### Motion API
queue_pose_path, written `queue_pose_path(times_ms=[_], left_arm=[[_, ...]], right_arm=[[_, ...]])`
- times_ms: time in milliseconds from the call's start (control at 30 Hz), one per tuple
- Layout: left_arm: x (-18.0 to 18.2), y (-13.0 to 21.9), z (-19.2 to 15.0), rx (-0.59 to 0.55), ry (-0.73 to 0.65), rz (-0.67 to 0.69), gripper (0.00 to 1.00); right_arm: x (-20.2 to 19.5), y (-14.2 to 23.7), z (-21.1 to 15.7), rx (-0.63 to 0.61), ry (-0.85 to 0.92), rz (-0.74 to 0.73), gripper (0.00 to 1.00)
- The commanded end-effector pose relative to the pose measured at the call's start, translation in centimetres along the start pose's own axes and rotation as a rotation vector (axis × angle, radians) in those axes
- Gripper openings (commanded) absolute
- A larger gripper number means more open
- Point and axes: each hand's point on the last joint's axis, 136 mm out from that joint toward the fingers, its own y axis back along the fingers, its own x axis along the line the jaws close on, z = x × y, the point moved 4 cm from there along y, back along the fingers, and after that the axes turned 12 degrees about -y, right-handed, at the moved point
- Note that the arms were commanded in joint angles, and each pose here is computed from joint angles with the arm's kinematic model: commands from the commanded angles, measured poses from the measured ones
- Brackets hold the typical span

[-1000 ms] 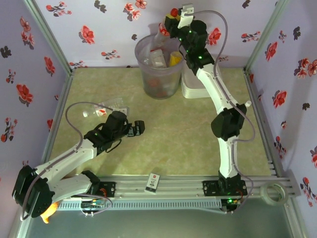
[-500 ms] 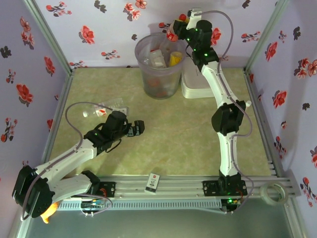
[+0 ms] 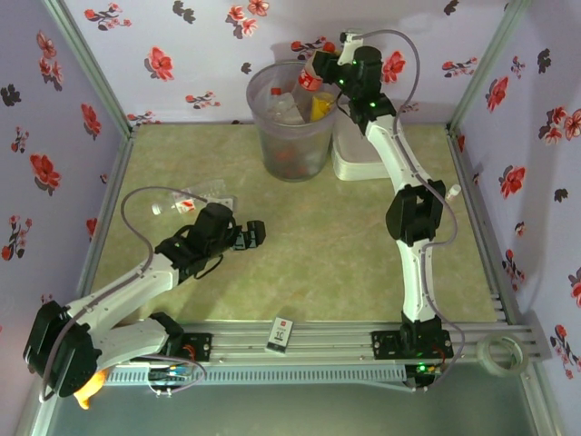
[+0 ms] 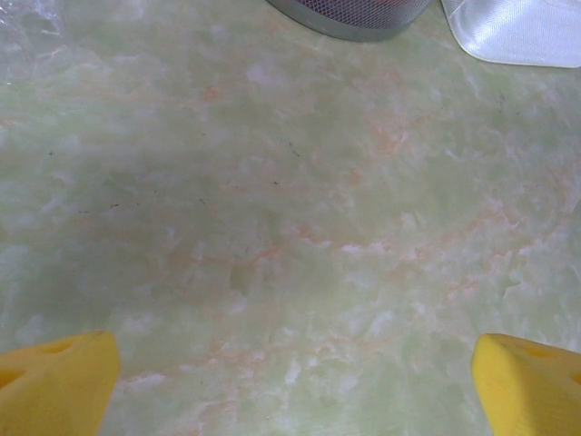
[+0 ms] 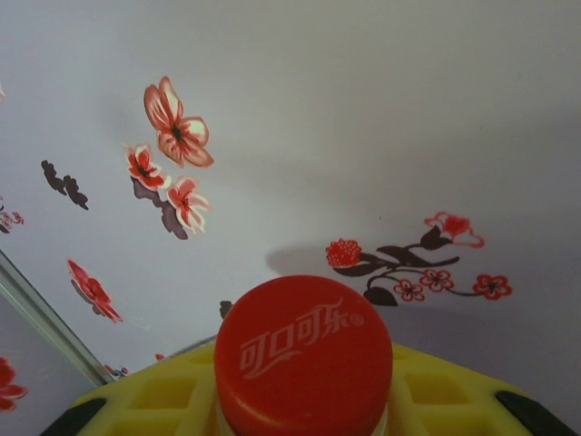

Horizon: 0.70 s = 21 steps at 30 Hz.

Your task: Put the plastic bottles in the bin

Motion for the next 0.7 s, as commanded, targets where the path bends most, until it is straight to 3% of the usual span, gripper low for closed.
queue_pose_path(times_ms=[0,233,300,467,533,600,667], left_arm=[[-0.1,-0.3,0.8,-0.026,0.015,-0.003,1.0],[-0.2,-0.6,1.0,-0.028,0.015,-0.009,1.0],[-0.3,-0.6,1.0,-0.026,0.013,-0.01,1.0],[-0.3,-0.6,1.1,-0.028,0.012,-0.011,1.0],[-0.3,-0.6,1.1,-0.029,0.012,-0.011,1.0],[-0.3,-0.7,1.1,-0.031,0.013,-0.012,1.0],[-0.3,-0.8,1.1,-0.032,0.014,-0.012,1.0]], right_arm=[[-2.8,-0.7,-6.1,0.2,-0.087,-0.059,0.18],[-3.0,-0.7,-8.9,0.295,-0.162,-0.056,0.24],[-2.8,-0.6,-9.4,0.317,-0.173,-0.051,0.31],[-1.4,0.4,-7.1,0.304,-0.144,-0.048,0.44],[-0.1,1.0,-5.2,0.27,-0.114,-0.035,0.43],[1.1,1.6,-3.6,0.241,-0.065,-0.034,0.34],[1.9,2.0,-2.2,0.209,-0.025,-0.033,0.32]])
